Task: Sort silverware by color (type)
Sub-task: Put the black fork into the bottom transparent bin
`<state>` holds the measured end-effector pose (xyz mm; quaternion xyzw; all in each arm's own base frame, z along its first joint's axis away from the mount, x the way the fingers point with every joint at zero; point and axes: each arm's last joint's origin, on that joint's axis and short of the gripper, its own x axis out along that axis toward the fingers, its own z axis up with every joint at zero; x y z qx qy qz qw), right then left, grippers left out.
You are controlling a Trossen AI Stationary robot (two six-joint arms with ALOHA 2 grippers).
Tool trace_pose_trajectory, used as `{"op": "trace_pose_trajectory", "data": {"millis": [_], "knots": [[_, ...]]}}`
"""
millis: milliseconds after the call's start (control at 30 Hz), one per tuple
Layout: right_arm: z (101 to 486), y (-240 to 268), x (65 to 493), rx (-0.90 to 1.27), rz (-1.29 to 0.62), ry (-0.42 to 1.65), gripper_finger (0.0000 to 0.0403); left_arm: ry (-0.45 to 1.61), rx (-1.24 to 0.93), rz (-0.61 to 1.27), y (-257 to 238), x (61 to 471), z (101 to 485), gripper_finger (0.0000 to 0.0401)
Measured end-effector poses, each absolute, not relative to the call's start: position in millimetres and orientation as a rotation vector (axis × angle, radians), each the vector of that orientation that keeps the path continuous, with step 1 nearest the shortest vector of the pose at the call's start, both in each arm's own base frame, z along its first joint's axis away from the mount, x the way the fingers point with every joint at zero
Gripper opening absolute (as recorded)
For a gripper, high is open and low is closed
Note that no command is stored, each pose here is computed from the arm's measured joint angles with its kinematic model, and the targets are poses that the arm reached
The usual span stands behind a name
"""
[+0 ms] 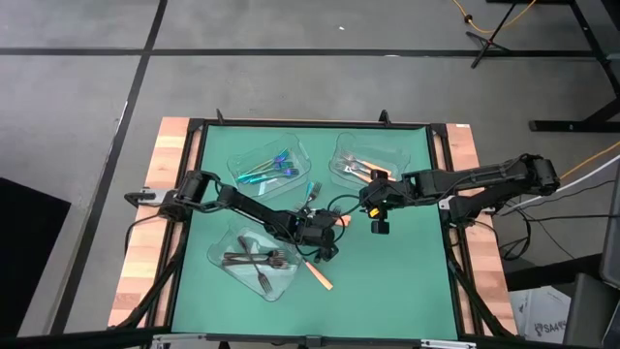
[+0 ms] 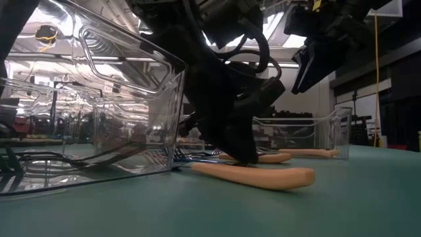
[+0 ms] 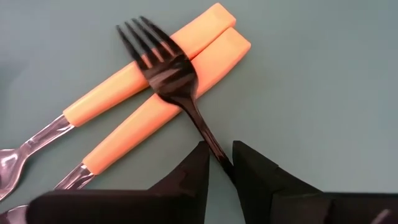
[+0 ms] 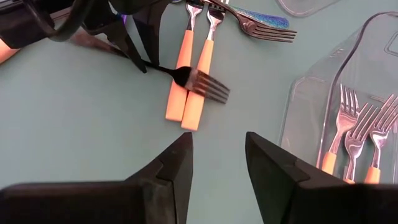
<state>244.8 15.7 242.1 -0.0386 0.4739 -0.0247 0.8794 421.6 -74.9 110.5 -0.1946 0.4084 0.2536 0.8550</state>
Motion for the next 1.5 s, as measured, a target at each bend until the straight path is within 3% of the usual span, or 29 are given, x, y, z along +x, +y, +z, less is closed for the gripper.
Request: {"op": "trace_pose_trajectory", "data": {"millis": [233,1500], "knots": [[242,16,245,-0.080,-0.051,0.988,0.0136,0.851,-0.411,0.536,-74,422,111,0.0028],[242,16,245,-0.081,-0.051,0.988,0.0136,0.784,-0.418,0.504,-73,426,122,0.0020]]}}
